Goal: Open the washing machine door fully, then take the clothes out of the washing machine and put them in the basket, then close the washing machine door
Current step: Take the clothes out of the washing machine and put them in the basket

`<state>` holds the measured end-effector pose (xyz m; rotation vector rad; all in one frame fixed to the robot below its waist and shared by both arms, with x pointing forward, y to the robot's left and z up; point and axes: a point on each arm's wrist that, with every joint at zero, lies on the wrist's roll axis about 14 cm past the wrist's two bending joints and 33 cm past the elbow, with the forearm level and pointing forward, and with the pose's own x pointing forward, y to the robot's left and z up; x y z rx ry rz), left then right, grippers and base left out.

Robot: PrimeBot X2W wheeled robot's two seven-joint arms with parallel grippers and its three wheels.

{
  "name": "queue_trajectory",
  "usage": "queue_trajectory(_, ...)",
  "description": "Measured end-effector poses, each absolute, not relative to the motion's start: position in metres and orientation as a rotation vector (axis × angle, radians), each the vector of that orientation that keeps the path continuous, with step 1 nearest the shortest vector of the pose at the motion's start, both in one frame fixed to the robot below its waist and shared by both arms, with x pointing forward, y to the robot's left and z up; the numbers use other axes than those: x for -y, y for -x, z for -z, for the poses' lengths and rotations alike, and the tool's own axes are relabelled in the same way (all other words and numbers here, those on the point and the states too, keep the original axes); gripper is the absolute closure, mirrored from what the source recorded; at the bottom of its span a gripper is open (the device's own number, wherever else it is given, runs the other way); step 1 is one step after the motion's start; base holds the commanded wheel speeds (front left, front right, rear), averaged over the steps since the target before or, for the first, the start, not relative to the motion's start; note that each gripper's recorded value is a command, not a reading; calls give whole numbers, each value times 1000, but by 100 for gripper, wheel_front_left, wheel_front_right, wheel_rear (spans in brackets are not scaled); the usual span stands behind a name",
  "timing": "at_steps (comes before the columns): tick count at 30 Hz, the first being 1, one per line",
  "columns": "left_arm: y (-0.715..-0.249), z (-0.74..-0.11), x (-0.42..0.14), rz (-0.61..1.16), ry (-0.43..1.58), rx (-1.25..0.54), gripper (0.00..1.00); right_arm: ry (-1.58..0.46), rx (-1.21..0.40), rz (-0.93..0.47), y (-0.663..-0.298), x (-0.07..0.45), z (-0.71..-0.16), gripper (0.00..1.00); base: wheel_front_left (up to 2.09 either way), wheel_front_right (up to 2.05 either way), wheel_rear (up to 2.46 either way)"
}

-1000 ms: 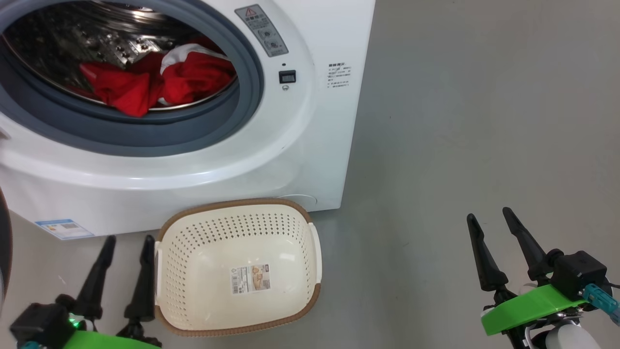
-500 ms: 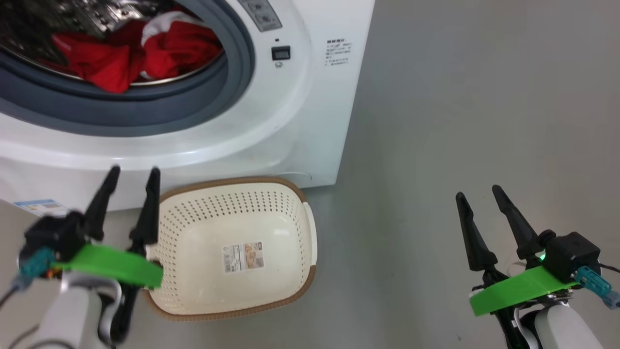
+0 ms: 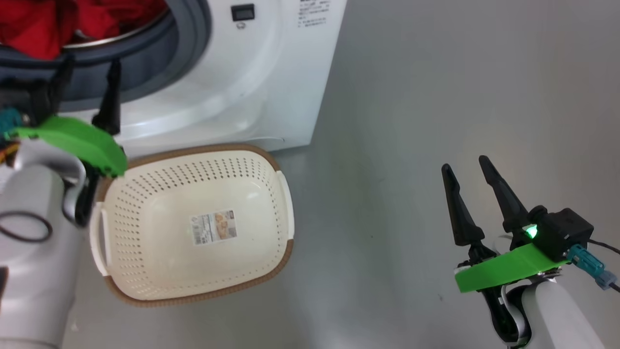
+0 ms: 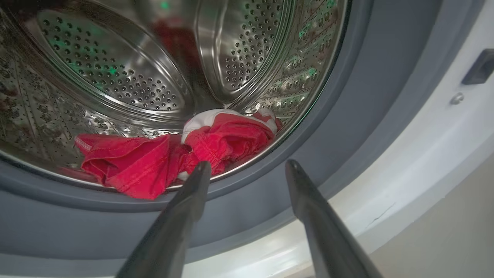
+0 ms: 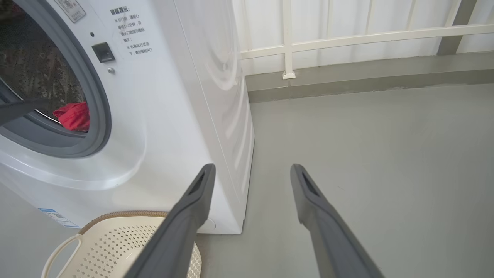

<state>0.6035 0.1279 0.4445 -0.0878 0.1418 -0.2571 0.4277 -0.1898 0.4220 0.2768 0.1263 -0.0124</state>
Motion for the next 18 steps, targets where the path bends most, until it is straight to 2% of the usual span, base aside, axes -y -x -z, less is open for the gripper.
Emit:
queue_trajectory(7, -644, -426, -126, 244, 61, -200, 0, -284, -148, 30, -437, 195, -409, 0, 0, 0, 0)
queue_trajectory(18, -674, -389, -125, 228, 31, -294, 0, -282, -187, 61, -436, 205, -393, 0, 0, 0, 0)
